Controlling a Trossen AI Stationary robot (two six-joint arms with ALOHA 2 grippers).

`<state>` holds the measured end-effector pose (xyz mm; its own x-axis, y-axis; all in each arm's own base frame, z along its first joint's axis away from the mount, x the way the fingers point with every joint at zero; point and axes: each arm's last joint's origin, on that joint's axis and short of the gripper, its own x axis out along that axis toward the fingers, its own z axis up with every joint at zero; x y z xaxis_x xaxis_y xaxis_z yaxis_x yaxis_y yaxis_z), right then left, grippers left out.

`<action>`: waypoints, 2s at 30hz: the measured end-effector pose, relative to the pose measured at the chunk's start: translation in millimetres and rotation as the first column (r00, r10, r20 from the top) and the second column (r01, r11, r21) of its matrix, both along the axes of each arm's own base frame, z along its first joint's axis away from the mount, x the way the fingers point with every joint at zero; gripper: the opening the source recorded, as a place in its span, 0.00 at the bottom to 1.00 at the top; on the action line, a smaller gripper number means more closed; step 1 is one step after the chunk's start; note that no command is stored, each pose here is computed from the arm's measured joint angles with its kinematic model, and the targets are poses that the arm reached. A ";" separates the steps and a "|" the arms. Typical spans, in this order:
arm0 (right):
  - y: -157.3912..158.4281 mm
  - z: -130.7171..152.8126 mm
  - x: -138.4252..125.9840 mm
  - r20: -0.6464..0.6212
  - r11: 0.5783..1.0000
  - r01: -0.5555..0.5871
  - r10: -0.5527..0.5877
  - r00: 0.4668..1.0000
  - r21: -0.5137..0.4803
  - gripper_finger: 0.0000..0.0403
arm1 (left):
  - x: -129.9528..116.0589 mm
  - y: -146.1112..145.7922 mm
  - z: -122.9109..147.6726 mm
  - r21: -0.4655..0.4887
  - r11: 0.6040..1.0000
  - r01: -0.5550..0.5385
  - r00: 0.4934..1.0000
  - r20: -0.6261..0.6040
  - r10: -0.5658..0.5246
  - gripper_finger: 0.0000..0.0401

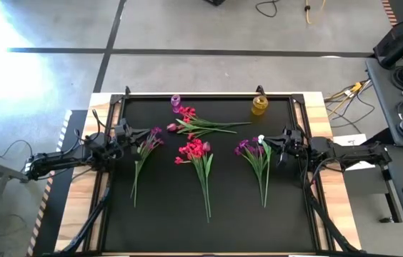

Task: Sort flowers into vase by color

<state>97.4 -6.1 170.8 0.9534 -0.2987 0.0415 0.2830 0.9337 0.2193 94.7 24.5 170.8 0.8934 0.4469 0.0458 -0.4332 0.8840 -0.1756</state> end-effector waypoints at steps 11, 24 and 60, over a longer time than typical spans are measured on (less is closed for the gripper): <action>0.0 0.1 0.0 0.000 1.000 0.000 0.000 1.000 0.000 0.02 | 0.0 0.0 -0.1 0.000 1.000 0.000 1.000 0.000 0.000 0.00; -0.4 2.7 -0.2 0.010 0.998 0.010 -0.009 1.000 -0.059 0.02 | 0.0 0.0 -0.1 0.000 1.000 0.000 1.000 0.000 0.000 0.00; 3.1 56.2 34.1 0.067 0.997 -0.071 0.074 0.995 -0.034 0.19 | 0.0 0.0 -0.1 0.000 1.000 0.000 1.000 0.000 0.000 0.00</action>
